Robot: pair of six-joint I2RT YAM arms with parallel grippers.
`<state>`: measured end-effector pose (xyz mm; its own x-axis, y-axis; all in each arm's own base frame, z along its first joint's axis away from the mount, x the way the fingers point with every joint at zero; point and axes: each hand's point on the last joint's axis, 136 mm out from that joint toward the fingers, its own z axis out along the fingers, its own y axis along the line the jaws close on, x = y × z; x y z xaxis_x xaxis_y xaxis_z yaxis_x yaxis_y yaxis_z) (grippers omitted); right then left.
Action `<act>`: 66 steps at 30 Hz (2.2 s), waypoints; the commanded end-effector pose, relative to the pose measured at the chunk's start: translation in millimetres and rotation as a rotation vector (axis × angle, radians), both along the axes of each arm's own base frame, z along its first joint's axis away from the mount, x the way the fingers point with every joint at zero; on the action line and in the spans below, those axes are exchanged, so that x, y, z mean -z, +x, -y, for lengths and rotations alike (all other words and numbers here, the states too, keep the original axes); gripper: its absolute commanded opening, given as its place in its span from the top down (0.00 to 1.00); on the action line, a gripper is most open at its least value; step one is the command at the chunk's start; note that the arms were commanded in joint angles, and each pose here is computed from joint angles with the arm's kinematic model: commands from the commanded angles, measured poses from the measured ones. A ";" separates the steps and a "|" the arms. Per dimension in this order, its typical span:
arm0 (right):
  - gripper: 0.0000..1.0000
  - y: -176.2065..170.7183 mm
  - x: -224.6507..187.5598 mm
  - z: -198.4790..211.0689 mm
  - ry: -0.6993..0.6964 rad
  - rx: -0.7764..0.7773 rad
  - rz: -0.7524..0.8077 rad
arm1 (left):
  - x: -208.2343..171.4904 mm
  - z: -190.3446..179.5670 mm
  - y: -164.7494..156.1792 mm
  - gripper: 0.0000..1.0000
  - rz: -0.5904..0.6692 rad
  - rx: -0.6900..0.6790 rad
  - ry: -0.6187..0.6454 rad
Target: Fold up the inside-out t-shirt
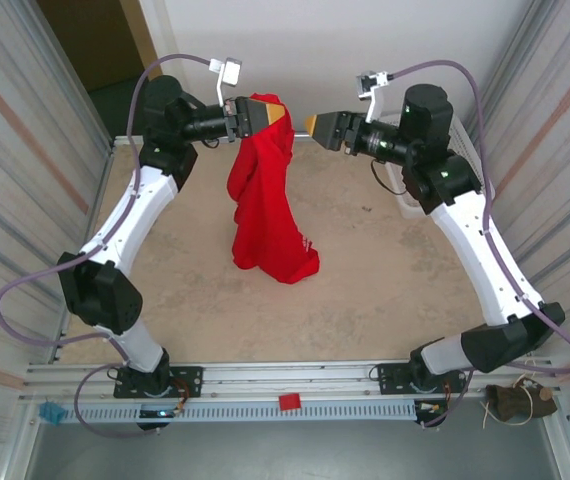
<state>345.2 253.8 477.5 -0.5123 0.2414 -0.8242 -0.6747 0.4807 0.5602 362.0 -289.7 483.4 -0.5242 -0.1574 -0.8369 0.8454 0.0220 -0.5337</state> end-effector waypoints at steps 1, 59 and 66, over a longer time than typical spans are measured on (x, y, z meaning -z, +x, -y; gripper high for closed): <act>0.37 29.8 53.4 -11.4 -0.121 0.018 -0.080 | -20.1 -0.4 -12.8 1.00 0.063 0.041 -0.026; 1.00 -9.8 35.8 17.1 0.170 -0.228 -0.200 | 93.5 51.5 17.9 0.46 0.034 -0.350 0.231; 1.00 9.6 66.5 41.2 0.150 -0.138 -0.252 | 83.7 53.7 7.5 1.00 0.038 -0.274 0.185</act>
<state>353.0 229.1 414.3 -0.7509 0.2492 -0.6116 -0.5553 0.2630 0.7890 379.0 -345.4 366.9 -0.5073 -0.0960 -0.8564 0.7626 0.4130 -0.4979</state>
